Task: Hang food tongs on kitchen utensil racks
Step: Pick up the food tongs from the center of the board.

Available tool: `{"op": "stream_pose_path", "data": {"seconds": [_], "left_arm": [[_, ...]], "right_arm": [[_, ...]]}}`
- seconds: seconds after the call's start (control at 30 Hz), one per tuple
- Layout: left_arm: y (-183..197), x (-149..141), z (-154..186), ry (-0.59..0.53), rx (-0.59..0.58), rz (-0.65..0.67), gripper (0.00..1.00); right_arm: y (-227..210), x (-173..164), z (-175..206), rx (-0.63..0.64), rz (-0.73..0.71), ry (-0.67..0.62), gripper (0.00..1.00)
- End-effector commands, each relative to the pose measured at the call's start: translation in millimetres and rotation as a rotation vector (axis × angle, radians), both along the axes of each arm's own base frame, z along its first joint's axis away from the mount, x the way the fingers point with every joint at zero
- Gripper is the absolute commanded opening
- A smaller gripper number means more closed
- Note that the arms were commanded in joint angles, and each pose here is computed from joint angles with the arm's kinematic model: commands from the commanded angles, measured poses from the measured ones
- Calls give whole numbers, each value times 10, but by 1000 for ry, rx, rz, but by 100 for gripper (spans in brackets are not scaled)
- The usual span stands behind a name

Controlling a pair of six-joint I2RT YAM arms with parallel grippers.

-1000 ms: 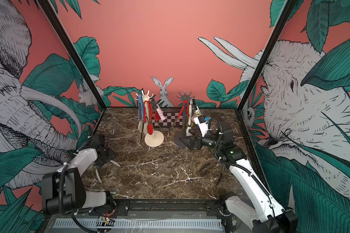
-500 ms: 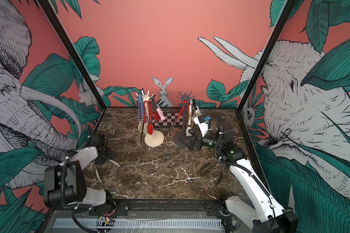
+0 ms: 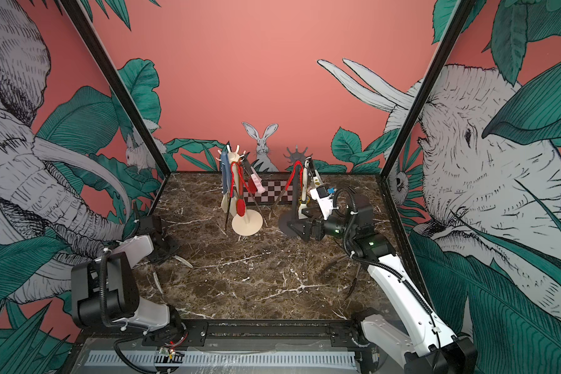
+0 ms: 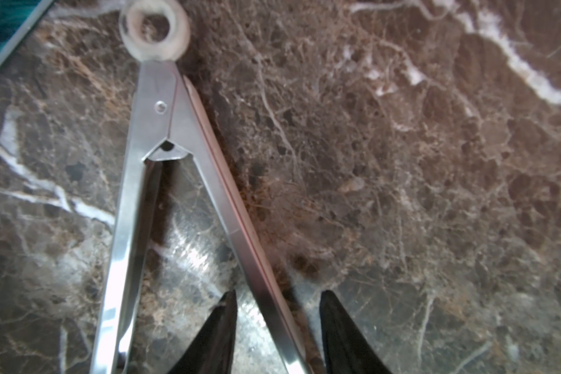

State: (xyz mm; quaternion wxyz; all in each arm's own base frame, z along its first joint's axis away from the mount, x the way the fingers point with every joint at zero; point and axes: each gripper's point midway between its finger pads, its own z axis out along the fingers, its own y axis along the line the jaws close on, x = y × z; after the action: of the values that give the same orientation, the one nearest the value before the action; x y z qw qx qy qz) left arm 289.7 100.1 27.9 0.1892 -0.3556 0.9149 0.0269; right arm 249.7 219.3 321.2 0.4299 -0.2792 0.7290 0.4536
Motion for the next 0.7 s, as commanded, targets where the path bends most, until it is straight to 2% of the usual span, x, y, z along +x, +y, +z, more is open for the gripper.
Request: {"op": "stream_pose_path", "data": {"seconds": [0.0, 0.1, 0.33, 0.67], "left_arm": [[0, 40, -32, -22, -19, -9, 37], [-21, 57, -39, -25, -31, -21, 25], [-71, 69, -68, -9, -52, -68, 11], [-166, 229, 145, -108, -77, -143, 3]], "right_arm": [[20, -60, 222, 19, 25, -68, 99], [15, -60, 236, 16, 22, -73, 99], [10, -59, 258, 15, 18, -81, 99], [4, -31, 259, 12, 7, -93, 99]]}}
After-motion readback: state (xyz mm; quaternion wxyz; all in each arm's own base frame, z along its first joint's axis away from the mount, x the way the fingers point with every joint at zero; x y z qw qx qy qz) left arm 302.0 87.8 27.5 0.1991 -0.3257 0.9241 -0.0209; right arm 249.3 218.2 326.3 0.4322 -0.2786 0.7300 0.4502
